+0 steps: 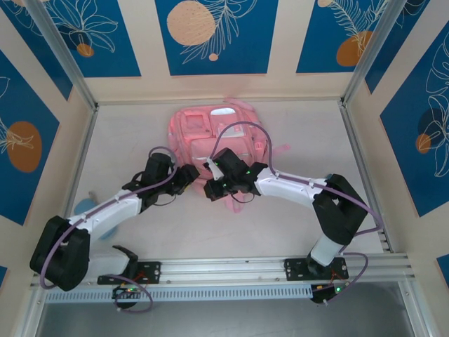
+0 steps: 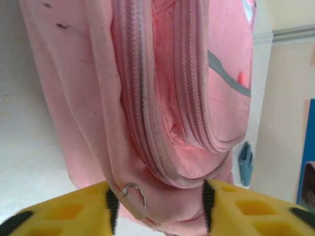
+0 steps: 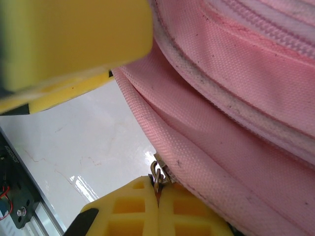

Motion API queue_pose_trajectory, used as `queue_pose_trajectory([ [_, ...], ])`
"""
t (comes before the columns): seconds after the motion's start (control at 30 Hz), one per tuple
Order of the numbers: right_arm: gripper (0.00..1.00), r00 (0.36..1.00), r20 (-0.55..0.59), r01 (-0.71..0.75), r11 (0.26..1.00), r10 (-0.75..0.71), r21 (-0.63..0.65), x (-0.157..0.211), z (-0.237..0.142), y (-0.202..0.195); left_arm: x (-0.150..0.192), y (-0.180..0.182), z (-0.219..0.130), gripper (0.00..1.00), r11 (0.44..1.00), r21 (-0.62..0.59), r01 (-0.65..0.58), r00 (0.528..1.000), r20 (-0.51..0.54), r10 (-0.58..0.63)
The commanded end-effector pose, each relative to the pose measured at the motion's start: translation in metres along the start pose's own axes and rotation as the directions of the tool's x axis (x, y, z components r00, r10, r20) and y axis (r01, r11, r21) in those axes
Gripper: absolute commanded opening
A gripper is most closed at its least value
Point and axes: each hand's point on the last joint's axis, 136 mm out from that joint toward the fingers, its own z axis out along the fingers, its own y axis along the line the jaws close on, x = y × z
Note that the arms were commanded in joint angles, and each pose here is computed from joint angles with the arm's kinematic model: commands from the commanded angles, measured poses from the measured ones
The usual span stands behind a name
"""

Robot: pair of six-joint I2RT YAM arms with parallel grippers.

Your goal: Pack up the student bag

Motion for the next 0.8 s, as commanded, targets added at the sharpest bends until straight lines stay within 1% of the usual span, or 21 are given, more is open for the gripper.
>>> queue_pose_trajectory([
  [0.0, 0.0, 0.999, -0.008, 0.044, 0.998, -0.044, -0.034, -0.003, -0.002, 0.018, -0.004, -0.016, 0.003, 0.36, 0.999, 0.04, -0.029, 1.0, 0.012, 0.028],
  [0.1, 0.0, 0.999, -0.016, 0.034, 0.998, -0.034, 0.046, 0.001, -0.002, 0.007, -0.005, -0.009, 0.003, 0.19, 1.0, 0.005, -0.03, 0.999, 0.016, 0.03],
  [0.17, 0.0, 1.0, -0.011, 0.015, 0.988, -0.013, 0.154, 0.004, -0.008, -0.01, -0.005, -0.002, 0.002, 0.08, 0.998, -0.037, -0.042, 0.999, 0.023, 0.042],
  [0.23, 0.0, 1.0, -0.014, -0.004, 0.97, 0.007, 0.244, 0.01, -0.017, -0.026, -0.007, 0.003, 0.0, 0.0, 0.996, -0.068, -0.06, 0.998, 0.032, 0.062],
  [0.37, 0.0, 0.999, -0.024, -0.033, 0.913, 0.047, 0.407, 0.027, -0.04, -0.056, -0.011, 0.011, -0.004, 0.0, 0.988, -0.127, -0.09, 0.994, 0.043, 0.096],
  [0.47, 0.0, 0.997, -0.024, -0.055, 0.867, 0.077, 0.494, 0.04, -0.059, -0.075, -0.014, 0.014, -0.007, 0.0, 0.982, -0.156, -0.11, 0.992, 0.051, 0.119],
  [0.57, 0.0, 0.993, -0.018, -0.085, 0.827, 0.114, 0.556, 0.052, -0.071, -0.095, -0.017, 0.015, -0.012, 0.0, 0.975, -0.181, -0.129, 0.988, 0.06, 0.142],
  [0.63, 0.0, 0.989, -0.016, -0.11, 0.817, 0.144, 0.566, 0.057, -0.075, -0.105, -0.019, 0.015, -0.014, 0.0, 0.971, -0.193, -0.138, 0.986, 0.062, 0.153],
  [0.7, 0.0, 0.987, -0.009, -0.131, 0.823, 0.163, 0.553, 0.057, -0.075, -0.107, -0.02, 0.017, -0.015, 0.0, 0.968, -0.203, -0.144, 0.985, 0.063, 0.16],
  [0.77, 0.0, 0.989, -0.013, -0.123, 0.856, 0.149, 0.502, 0.052, -0.071, -0.097, -0.021, 0.02, -0.018, 0.0, 0.962, -0.225, -0.154, 0.983, 0.062, 0.172],
])
